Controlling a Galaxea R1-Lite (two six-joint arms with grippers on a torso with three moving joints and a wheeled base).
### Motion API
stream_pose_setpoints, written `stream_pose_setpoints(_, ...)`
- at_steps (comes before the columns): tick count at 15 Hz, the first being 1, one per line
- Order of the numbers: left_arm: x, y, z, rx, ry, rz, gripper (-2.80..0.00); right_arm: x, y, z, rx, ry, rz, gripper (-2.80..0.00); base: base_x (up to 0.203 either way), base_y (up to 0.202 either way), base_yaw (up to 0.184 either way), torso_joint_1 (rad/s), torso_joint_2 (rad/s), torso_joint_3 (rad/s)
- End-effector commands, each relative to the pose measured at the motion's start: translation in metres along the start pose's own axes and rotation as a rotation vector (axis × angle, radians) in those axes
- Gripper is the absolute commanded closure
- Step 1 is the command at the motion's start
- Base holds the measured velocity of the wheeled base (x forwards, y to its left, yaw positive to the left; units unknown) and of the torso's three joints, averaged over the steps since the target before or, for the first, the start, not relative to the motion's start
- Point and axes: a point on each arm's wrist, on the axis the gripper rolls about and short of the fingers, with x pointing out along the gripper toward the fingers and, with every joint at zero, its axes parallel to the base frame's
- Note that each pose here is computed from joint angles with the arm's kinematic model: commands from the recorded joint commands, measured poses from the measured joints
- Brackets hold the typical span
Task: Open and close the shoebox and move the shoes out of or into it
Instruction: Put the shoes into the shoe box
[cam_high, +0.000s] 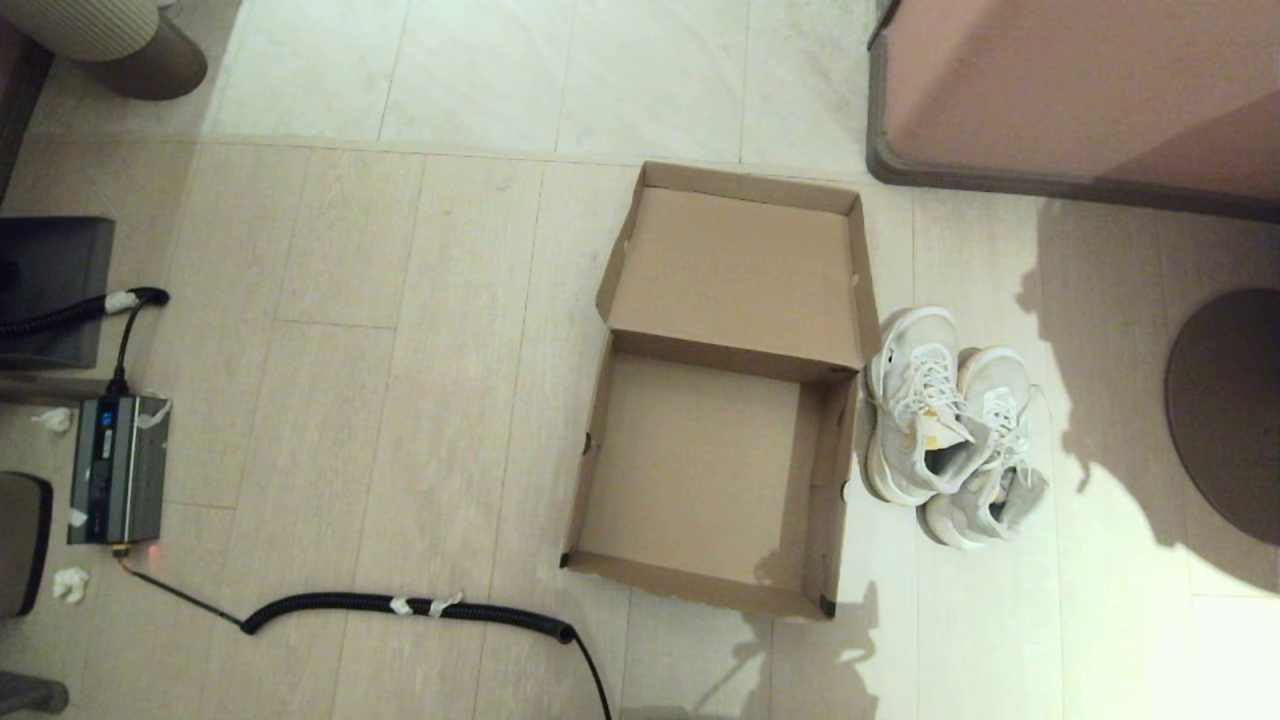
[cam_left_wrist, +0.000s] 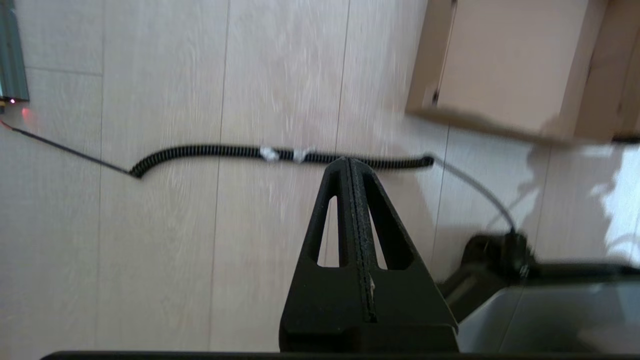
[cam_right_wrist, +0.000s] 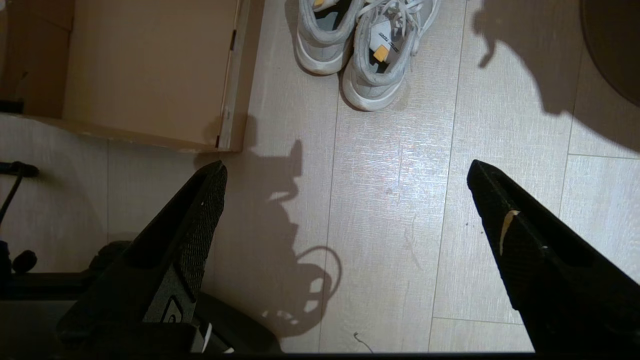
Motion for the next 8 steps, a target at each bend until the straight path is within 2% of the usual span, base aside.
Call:
stream_pose_setpoints(1,-0.0037,0.0004,-0.0015,-0.012,-0.051,0.001,0.0,0.0002,0.0,0.0003,0.006,0.004,0.0,-2.8,0.0,0.0,0.0,0.0,0.0,0.0)
stream_pose_setpoints(4,-0.0037,0.0005,-0.0015,-0.015,-0.052,0.004,0.0,0.0002,-0.0001,0.0004,0.066,0.002,-0.005,-2.8,0.0,0.0,0.0,0.0,0.0,0.0)
stream_pose_setpoints(8,-0.0041,0.0005,-0.0015,-0.012,-0.045,0.003,0.0,0.0,-0.0009,0.0009,0.078,-0.003,-0.041,-2.8,0.0,0.0,0.0,0.0,0.0,0.0)
